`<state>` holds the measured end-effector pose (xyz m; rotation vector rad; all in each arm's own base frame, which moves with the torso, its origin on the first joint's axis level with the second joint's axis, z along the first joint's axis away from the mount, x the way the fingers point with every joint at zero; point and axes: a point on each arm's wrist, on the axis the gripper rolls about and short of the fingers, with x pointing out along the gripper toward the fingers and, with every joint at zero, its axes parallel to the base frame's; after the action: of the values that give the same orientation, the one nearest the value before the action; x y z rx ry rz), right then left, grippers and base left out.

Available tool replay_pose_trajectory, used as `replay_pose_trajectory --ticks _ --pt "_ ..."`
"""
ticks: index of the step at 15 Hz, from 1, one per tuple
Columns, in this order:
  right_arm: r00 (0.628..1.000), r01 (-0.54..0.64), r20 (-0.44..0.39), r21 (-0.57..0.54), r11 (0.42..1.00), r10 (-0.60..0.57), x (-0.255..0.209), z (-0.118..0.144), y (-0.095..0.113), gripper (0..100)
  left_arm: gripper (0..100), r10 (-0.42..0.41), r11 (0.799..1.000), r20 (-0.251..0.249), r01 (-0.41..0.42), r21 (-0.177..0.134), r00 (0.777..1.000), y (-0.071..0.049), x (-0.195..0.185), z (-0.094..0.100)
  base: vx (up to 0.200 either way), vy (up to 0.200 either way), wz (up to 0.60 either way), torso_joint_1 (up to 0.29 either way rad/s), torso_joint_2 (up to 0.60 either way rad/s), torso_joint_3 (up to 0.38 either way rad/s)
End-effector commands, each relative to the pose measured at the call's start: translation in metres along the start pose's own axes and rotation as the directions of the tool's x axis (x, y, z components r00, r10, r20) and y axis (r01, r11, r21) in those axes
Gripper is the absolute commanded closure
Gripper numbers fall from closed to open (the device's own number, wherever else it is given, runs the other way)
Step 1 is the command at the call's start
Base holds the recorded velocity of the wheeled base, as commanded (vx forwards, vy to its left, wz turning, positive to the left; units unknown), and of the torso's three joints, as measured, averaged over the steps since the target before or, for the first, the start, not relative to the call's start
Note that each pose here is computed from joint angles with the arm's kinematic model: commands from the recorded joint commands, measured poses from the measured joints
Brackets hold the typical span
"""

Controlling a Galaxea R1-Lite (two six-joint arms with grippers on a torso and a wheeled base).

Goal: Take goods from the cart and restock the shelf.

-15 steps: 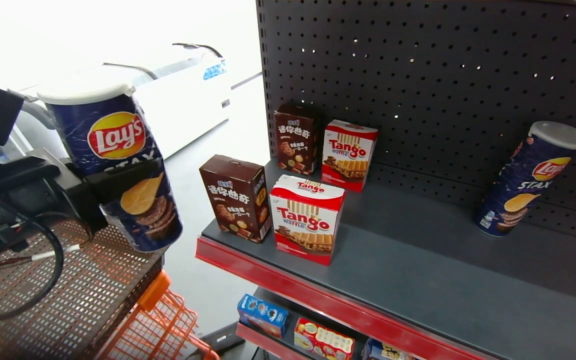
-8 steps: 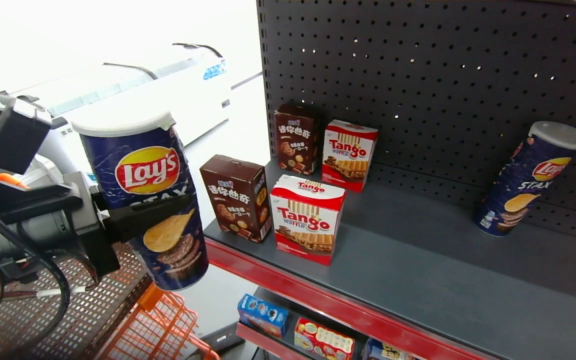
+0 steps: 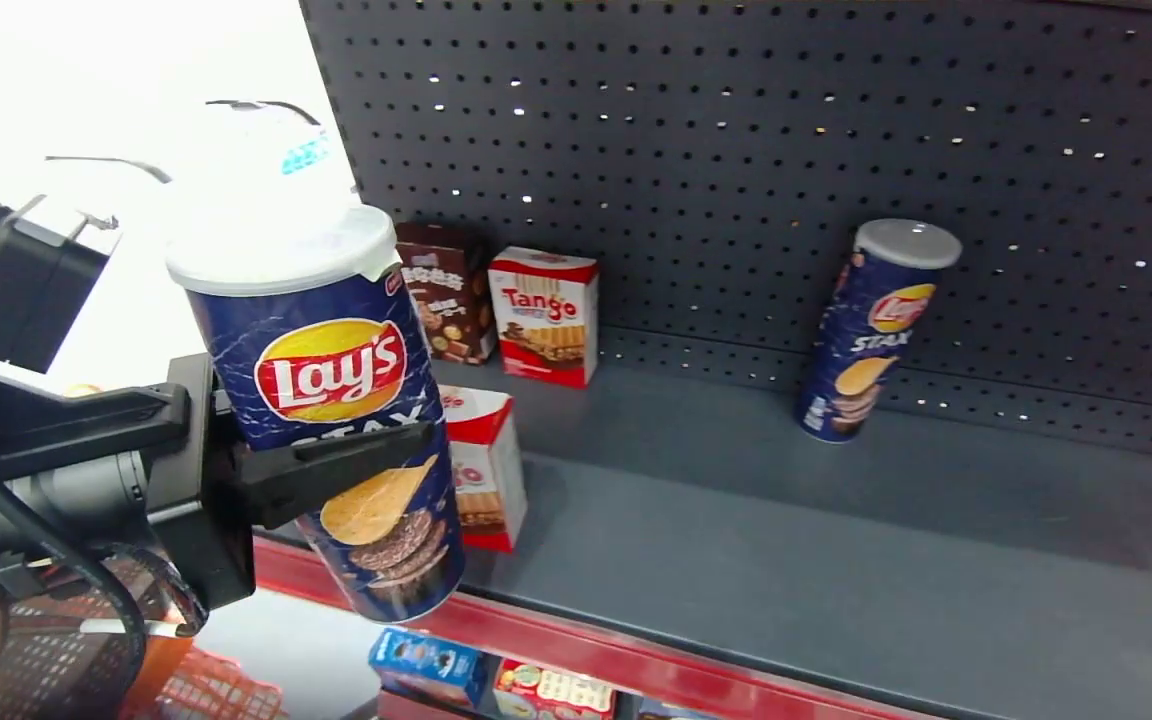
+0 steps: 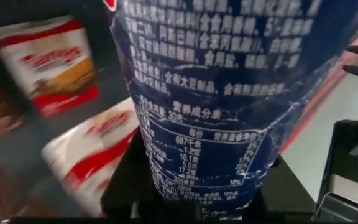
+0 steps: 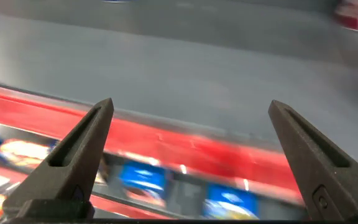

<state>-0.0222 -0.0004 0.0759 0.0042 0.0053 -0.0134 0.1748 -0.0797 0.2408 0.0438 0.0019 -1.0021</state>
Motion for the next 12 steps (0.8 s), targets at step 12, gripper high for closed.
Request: replay_pose_trajectory --ticks 12 --pt "1.0 0.0 0.001 0.0 1.0 0.0 0.0 0.0 0.0 0 100 -0.006 1.0 -0.001 0.006 -0.003 1.0 -0.0012 0.0005 -0.0012 0.0 0.0 -0.2 0.0 0.0 0.001"
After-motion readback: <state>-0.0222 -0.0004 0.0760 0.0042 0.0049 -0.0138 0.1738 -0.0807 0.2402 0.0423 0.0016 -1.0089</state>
